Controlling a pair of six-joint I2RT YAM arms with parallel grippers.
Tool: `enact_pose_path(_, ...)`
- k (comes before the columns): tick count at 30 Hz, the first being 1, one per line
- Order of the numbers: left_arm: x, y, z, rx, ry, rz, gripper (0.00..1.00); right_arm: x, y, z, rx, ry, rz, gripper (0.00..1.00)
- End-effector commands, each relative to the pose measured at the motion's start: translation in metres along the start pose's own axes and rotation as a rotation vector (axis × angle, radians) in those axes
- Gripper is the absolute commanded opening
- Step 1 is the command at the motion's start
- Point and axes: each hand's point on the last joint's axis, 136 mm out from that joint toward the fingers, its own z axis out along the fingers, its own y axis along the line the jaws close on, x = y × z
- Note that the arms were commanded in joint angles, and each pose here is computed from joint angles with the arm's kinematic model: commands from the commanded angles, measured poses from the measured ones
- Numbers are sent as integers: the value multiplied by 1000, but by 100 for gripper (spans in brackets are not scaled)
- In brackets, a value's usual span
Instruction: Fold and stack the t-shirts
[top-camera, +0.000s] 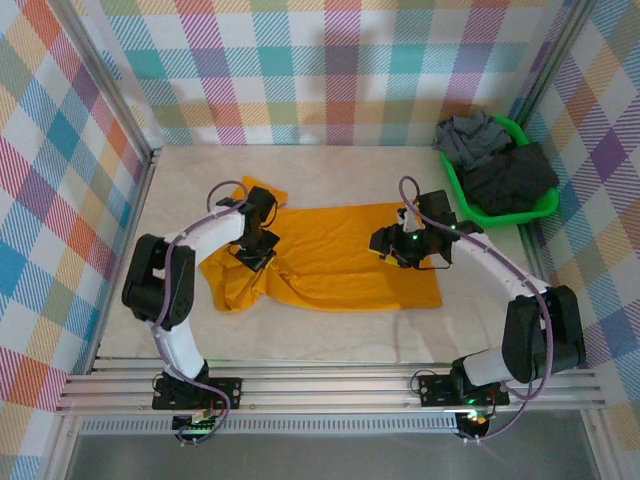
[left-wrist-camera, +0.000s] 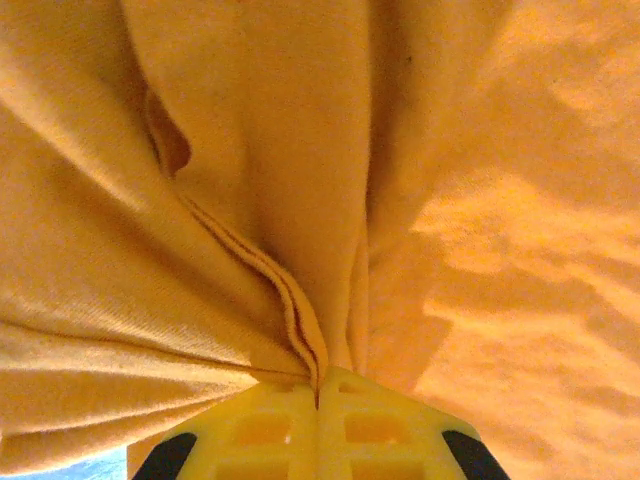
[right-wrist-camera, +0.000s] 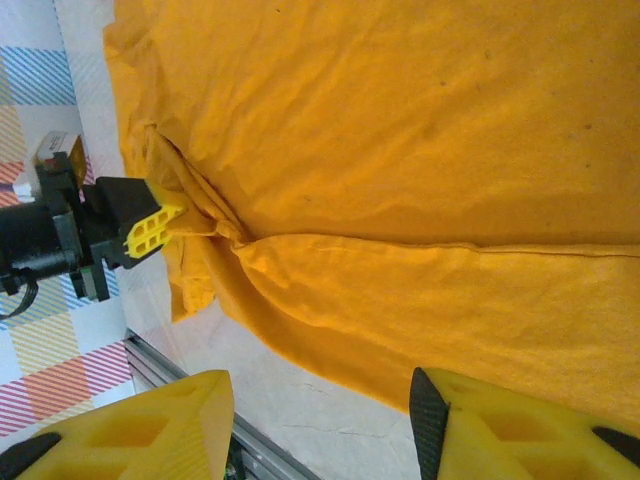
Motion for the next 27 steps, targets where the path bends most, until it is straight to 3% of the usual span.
enact_pose_path(1,11,31,-2,-149,34,74,0,-3,8,-3,-5,-2,-11,50)
enact_pose_path(4,14,48,-2,-182,33,86,0,-2,6,-3,0,2,-11,50)
enact_pose_path(6,19,60,2,-190,46,90,9,-1,4,-3,6,3,-9,50)
enact_pose_path(7,21,64,1,-180,47,90,19,0,3,-2,7,4,-9,50)
enact_pose_path(9,20,68,-10,-141,10,94,51,2,1,-1,11,12,-5,50)
enact_pose_path(10,18,72,-20,-123,-20,92,60,2,0,0,11,15,-3,50)
enact_pose_path(14,9,105,-49,-117,-121,42,63,9,-17,9,54,48,34,50)
enact_pose_path(20,-3,156,-22,-97,-97,-166,61,15,-31,23,72,94,84,49)
enact_pose_path(27,-40,186,-9,-151,-144,-219,57,14,-29,22,74,103,70,49)
